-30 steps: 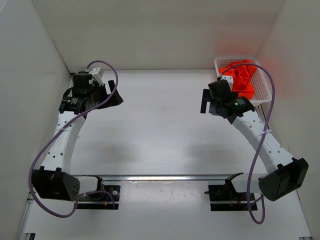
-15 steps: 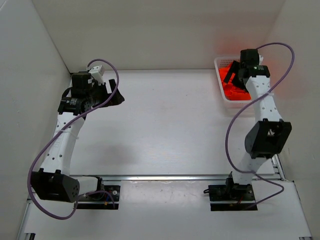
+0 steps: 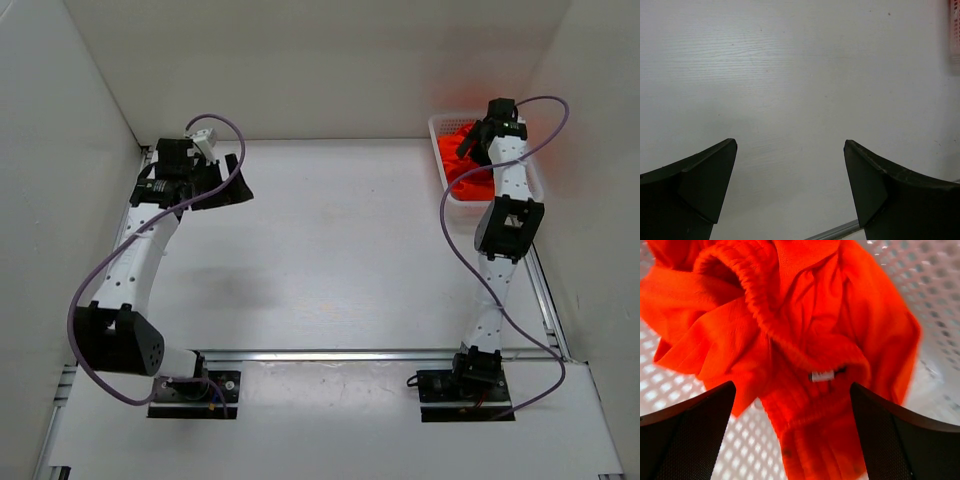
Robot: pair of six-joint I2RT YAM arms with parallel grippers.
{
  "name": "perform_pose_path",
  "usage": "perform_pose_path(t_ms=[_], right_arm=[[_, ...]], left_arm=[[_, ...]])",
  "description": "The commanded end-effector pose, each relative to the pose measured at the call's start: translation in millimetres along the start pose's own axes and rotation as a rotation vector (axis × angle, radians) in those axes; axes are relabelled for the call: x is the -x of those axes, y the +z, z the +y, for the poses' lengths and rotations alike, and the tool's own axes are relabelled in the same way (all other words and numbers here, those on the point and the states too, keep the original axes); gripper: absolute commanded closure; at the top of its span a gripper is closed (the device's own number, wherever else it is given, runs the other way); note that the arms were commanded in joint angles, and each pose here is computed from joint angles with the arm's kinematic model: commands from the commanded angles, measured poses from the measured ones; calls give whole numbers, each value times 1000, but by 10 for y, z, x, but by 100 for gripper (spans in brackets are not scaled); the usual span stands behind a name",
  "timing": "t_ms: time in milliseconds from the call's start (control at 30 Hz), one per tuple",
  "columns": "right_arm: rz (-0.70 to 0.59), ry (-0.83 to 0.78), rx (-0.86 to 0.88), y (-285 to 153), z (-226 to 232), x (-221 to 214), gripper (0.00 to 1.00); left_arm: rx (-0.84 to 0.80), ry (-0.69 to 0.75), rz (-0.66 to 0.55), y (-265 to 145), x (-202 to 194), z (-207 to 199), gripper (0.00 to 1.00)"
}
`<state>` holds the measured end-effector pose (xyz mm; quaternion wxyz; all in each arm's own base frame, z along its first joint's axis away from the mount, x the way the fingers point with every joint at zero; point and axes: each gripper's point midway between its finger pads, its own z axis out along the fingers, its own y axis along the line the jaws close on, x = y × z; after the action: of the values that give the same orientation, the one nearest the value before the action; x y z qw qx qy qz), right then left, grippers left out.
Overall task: Fold and stack the shorts
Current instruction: Grab the shorts from the pile, then move the shorts to the center of the board
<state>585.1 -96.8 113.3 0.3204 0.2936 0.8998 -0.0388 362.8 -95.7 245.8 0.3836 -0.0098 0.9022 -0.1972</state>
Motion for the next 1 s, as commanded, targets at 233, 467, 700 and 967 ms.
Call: perform_pose_path(t_ms=[233, 467, 700, 967], right_arm=[[-52, 113, 277, 751, 423, 89, 6], [-129, 116, 280, 500, 430, 348, 94], [-286, 90, 347, -1010, 424, 970, 100], [-516, -30, 699, -3335, 826, 1165, 100]], left_arm=[[35, 1, 8, 253, 168, 67, 0], [11, -7, 35, 356, 132, -39, 0], [-27, -33, 42, 244, 11, -176, 0], [-43, -55, -40, -210, -88, -261, 0]])
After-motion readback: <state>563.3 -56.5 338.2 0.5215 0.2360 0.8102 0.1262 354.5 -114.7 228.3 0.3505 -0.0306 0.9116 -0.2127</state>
